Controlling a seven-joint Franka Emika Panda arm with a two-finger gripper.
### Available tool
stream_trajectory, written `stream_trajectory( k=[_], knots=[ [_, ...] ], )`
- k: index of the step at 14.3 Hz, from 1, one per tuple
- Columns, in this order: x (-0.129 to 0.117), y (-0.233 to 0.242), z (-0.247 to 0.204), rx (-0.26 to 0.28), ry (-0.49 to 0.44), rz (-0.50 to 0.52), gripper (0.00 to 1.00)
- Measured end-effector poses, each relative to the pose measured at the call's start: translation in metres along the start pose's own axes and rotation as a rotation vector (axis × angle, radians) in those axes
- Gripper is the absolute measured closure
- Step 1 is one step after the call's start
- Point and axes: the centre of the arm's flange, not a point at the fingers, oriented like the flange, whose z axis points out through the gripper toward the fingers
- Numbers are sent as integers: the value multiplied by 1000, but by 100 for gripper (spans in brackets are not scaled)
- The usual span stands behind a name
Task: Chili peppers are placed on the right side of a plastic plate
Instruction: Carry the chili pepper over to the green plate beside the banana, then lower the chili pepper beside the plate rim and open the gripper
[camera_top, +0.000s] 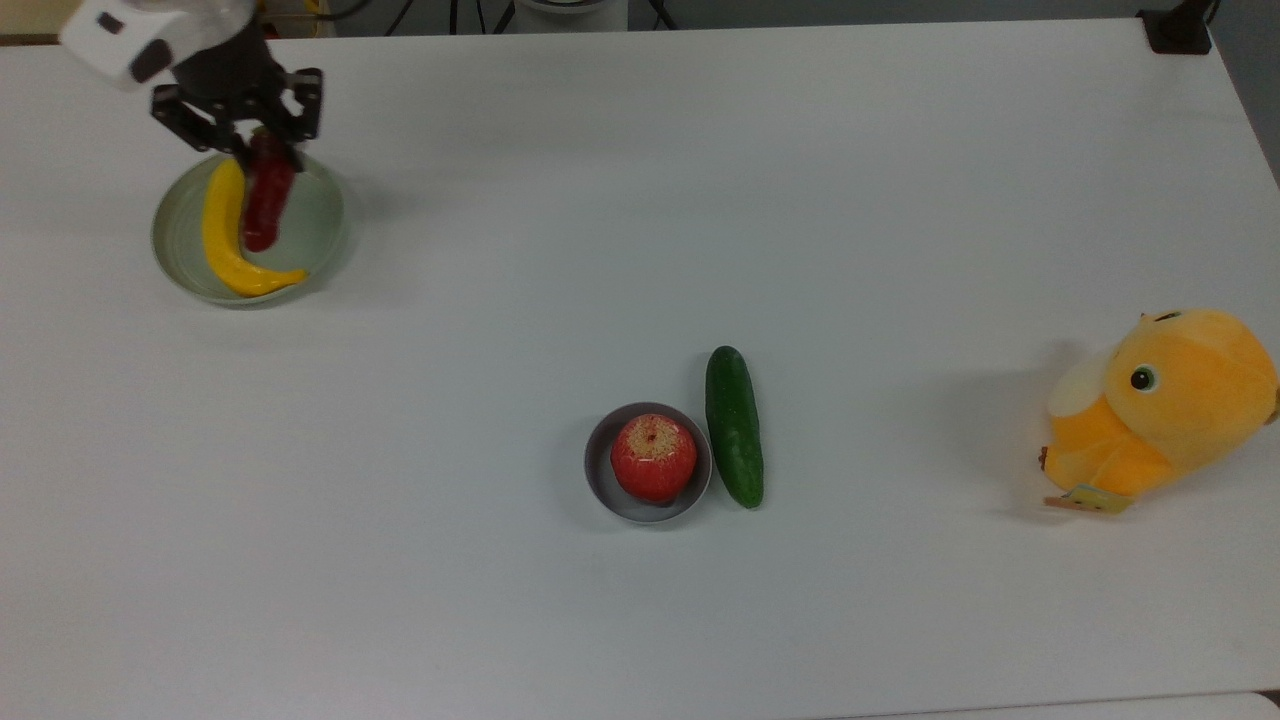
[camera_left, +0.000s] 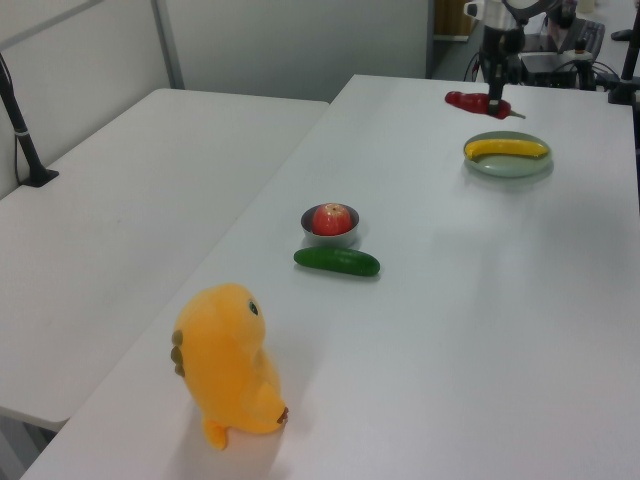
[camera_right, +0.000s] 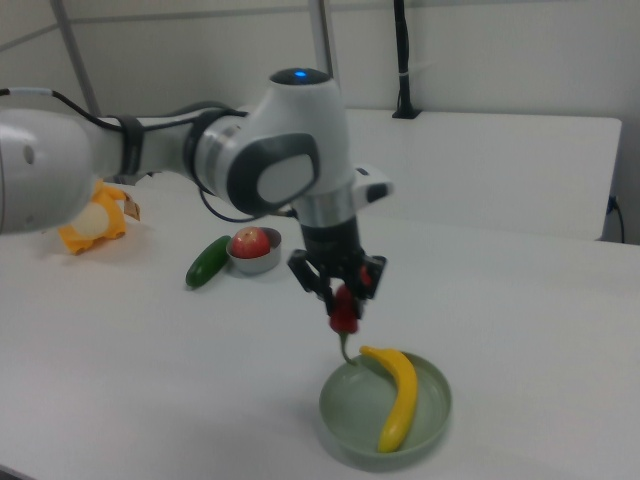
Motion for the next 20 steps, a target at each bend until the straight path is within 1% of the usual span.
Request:
stream_trajectory(
  k=[3,7,10,13,15,17,18,19,20],
  knots=[
    [-22,54,18,-39,27,23,58],
    [-44,111,67,-84,36,65,58],
    [-56,139,106,-106,37,90,58],
    [-82,174,132,-126,8,90,58],
    [-80,177,137,-143,18,86,58],
    [-78,177,138,-146,21,84,57],
    [-78,177,138,-146,21,84,50],
    [-78,177,138,-146,21,84,36],
    [-78,177,138,-146,21,84,28]
  ],
)
